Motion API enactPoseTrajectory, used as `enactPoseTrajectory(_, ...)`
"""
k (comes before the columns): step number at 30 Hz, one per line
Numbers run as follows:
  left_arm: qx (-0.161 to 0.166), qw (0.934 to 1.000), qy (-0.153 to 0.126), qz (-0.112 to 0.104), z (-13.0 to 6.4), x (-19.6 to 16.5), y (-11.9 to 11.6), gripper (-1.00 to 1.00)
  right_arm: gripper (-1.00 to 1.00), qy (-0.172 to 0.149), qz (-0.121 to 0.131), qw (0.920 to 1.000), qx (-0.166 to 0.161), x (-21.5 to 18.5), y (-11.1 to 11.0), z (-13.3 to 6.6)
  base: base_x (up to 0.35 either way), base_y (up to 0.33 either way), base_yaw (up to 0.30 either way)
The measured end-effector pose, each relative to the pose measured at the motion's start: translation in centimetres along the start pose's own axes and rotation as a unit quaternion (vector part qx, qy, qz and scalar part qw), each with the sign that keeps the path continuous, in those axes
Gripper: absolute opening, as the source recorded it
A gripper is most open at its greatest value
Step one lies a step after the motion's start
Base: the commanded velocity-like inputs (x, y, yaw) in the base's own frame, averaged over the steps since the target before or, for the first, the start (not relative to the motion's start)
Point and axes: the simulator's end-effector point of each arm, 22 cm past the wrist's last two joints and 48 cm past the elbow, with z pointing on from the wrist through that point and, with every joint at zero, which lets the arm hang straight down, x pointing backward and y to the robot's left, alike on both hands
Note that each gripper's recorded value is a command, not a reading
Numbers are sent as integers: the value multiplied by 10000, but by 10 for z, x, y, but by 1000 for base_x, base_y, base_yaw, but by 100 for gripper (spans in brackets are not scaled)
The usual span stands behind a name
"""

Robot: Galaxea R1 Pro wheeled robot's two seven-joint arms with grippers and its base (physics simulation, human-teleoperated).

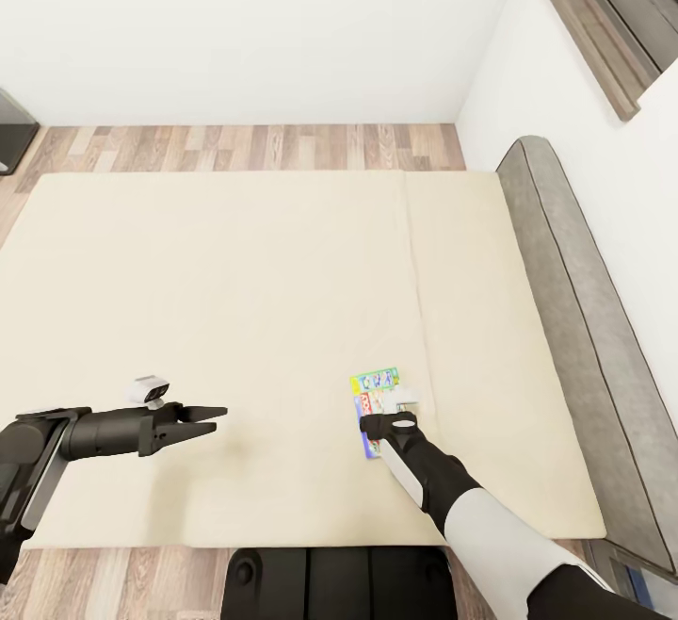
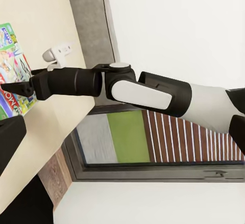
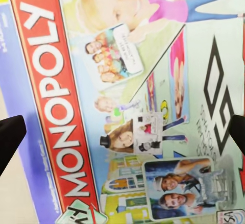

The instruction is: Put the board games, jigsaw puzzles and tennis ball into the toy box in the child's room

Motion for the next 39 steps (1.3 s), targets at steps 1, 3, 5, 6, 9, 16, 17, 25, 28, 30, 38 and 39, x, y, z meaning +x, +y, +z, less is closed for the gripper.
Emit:
enactPoseTrajectory(1, 0, 10000, 2, -6, 0, 0, 0, 100, 100, 6, 3, 10000, -3, 1, 0, 0, 0, 0, 0)
enactPoseTrajectory(3, -1, 10000, 5, -17, 0, 1, 1, 100, 100, 18, 2, 10000, -5, 2, 0, 1, 0, 0, 0)
enactPoseTrajectory(5, -2, 10000, 7, -29, 0, 1, 2, 100, 100, 28, 1, 10000, -8, 3, 0, 2, 0, 0, 0)
enactPoseTrajectory(6, -2, 10000, 8, -31, 0, 2, 3, 100, 100, 31, 1, 10000, -8, 3, 0, 2, 0, 0, 0)
enactPoseTrajectory(9, -3, 10000, 8, -37, 1, 2, 3, 100, 100, 34, 3, 10000, -9, 4, 0, 3, 0, 0, 0)
enactPoseTrajectory(16, -3, 10000, 9, -41, 1, 2, 3, 100, 100, 36, 2, 10000, -1, 4, -1, 3, 0, 0, 0)
enactPoseTrajectory(17, -4, 10000, 10, -40, 1, 2, 3, 100, 100, 36, 2, 10000, 0, 4, -1, 3, 0, 0, 0)
enactPoseTrajectory(25, -4, 10000, 10, -39, 1, 2, 3, 100, 100, 45, -4, 10000, -16, 5, -4, 4, 0, 0, 0)
enactPoseTrajectory(28, -8, 10000, 10, -39, 0, 2, 4, 100, 100, 45, -2, 9999, -111, 5, -1, 4, 0, 0, 0)
enactPoseTrajectory(30, -8, 10000, 12, -40, 1, 2, 3, 100, 100, 43, -11, 9999, -163, 5, 0, 4, 0, 0, 0)
enactPoseTrajectory(38, -7, 10000, 12, -33, 0, 3, 3, 100, 100, 44, -44, 9996, -267, 5, 3, 4, 0, 0, 0)
enactPoseTrajectory(39, -7, 10000, 12, -31, 0, 3, 2, 100, 100, 43, -36, 9996, -275, 5, 3, 4, 0, 0, 0)
